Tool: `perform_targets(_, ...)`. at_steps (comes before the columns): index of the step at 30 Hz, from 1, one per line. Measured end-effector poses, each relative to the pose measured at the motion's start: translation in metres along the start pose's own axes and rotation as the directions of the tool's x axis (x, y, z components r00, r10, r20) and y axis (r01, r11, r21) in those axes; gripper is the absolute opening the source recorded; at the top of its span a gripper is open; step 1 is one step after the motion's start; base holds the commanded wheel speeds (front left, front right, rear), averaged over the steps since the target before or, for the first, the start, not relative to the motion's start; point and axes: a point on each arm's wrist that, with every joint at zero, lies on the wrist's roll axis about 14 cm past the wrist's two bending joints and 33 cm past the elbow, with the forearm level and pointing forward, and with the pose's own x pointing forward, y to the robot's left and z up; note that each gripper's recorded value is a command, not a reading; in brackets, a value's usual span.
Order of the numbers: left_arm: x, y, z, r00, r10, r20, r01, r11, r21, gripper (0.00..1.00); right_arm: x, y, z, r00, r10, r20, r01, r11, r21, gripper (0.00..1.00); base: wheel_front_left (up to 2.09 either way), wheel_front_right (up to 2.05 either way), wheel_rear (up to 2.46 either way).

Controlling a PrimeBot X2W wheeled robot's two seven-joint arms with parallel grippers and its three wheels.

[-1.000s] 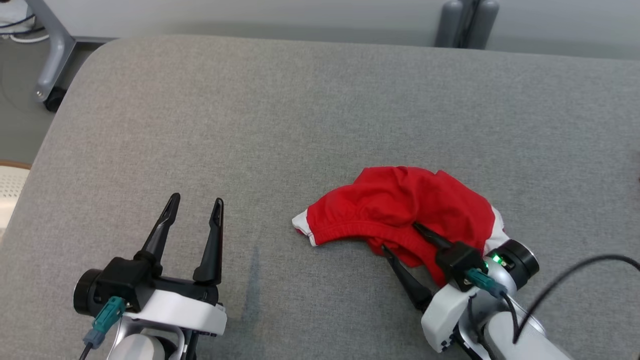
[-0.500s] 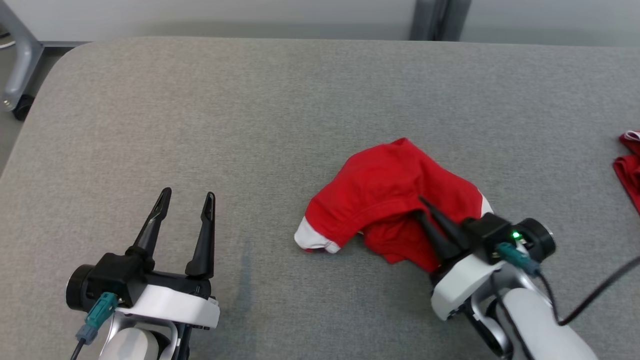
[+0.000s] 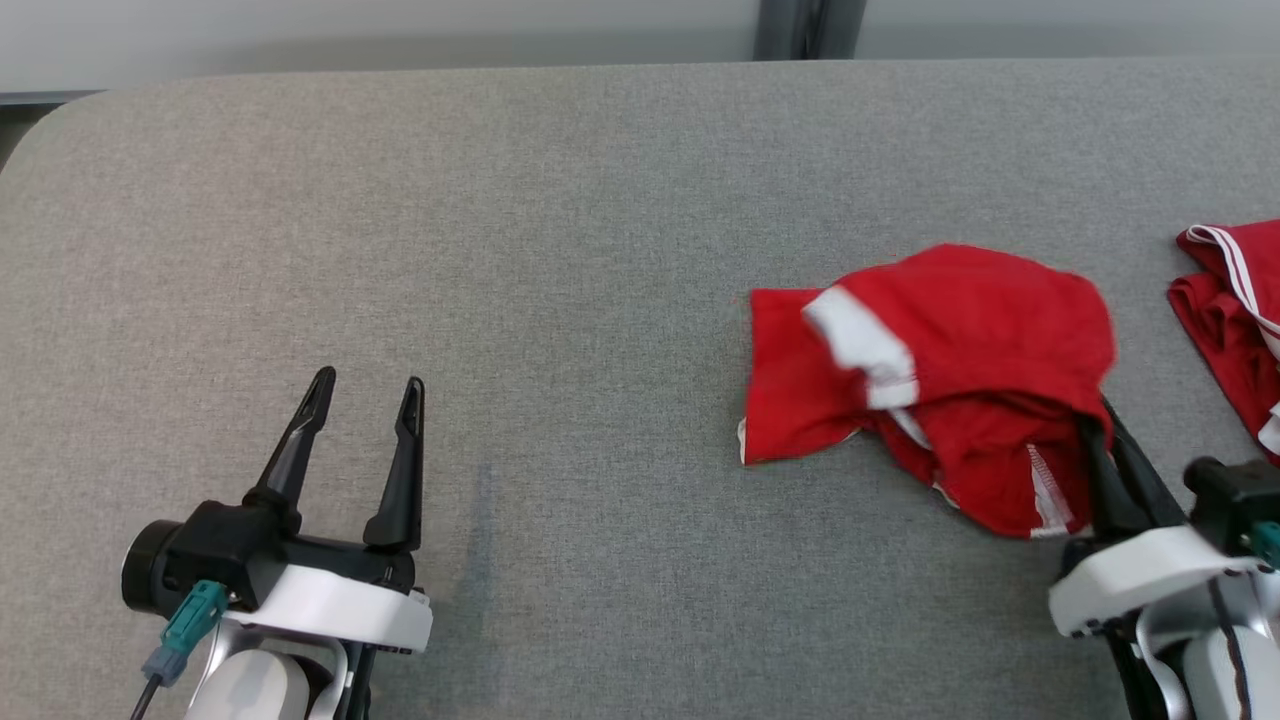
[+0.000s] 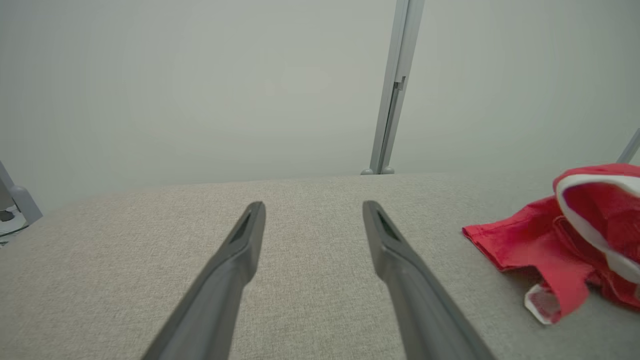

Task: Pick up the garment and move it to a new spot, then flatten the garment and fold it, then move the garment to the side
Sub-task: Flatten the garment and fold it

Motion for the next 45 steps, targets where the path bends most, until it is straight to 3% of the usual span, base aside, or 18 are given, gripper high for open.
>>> perform_targets(4, 0.003, -0.001, 0.001, 1.0, -0.006, 0.004, 0.006, 1.0, 0.003, 1.0, -0.014, -0.021, -0.027, 0.994, -0.073, -0.083, 0.076, 0.997, 0.032, 0.0, 0.0, 0.0, 0.0)
perform_targets(9, 0.004, -0.002, 0.0, 1.0, -0.011, 0.001, 0.011, 1.0, 0.003, 1.0, -0.02, -0.015, -0.045, 0.989, -0.076, -0.131, 0.086, 0.993, 0.077, 0.0, 0.0, 0.0, 0.0)
perform_targets(11, 0.004, -0.002, 0.0, 1.0, -0.014, 0.0, 0.014, 1.0, 0.004, 1.0, -0.018, -0.012, -0.041, 0.991, -0.072, -0.112, 0.082, 0.993, 0.086, 0.81, 0.0, 0.0, 0.0)
perform_targets(12, 0.004, -0.003, 0.0, 1.0, -0.016, 0.001, 0.016, 1.0, 0.005, 1.0, -0.017, -0.01, -0.038, 0.993, -0.068, -0.098, 0.077, 0.993, 0.089, 1.0, 0.0, 0.0, 0.0)
perform_targets(18, 0.002, -0.005, 0.007, 1.0, -0.017, 0.018, 0.017, 1.0, 0.008, 1.0, -0.016, 0.006, -0.002, 0.999, -0.033, 0.042, 0.029, 0.996, 0.078, 1.0, 0.0, 0.0, 0.0)
perform_targets(27, -0.011, -0.005, 0.017, 0.999, 0.0, 0.041, 0.0, 1.0, 0.002, 1.0, -0.035, 0.028, 0.052, 0.976, 0.016, 0.217, -0.025, 0.999, 0.04, 1.0, 0.0, 0.0, 0.0)
perform_targets(45, -0.042, -0.005, 0.013, 1.0, 0.024, 0.008, -0.024, 1.0, -0.008, 1.0, -0.066, 0.031, 0.062, 0.978, 0.011, 0.208, -0.014, 1.0, 0.012, 1.0, 0.0, 0.0, 0.0)
